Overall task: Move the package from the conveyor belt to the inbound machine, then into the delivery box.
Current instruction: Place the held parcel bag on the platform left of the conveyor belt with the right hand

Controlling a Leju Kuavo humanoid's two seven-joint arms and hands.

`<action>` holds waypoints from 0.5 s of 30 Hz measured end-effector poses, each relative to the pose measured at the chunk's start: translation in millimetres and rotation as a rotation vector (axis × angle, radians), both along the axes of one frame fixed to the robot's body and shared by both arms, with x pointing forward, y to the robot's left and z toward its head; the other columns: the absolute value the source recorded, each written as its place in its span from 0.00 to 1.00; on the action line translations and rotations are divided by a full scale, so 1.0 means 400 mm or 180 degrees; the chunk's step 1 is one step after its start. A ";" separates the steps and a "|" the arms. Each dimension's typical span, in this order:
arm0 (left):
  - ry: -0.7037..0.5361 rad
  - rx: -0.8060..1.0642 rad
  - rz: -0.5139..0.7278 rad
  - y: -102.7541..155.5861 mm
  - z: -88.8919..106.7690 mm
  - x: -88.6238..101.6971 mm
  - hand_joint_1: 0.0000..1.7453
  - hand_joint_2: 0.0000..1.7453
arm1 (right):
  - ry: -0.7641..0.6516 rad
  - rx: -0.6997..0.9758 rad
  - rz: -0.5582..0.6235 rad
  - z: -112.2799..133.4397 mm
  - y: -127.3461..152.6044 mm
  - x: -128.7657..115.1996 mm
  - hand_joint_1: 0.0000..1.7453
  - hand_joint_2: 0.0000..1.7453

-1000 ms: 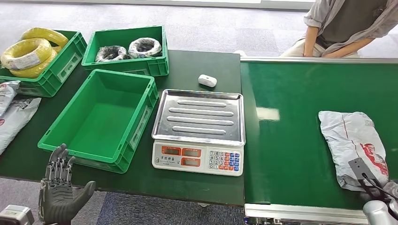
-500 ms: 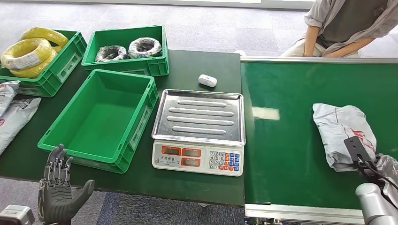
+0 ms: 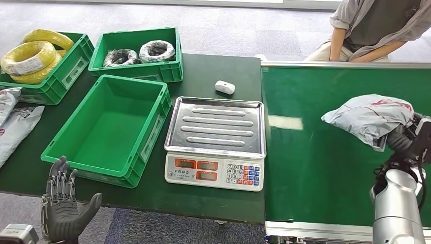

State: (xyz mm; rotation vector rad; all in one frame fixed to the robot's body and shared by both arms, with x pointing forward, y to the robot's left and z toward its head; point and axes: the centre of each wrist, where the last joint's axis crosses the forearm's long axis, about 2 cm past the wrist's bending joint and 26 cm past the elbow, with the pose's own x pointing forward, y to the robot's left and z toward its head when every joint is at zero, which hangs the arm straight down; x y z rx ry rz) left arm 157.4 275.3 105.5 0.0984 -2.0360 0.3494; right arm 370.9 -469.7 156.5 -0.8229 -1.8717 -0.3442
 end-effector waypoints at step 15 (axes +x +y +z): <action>-0.0035 0.0016 -0.0094 -0.009 0.003 0.008 0.00 1.00 | -0.1199 -0.0527 0.0315 0.175 0.238 0.019 1.00 1.00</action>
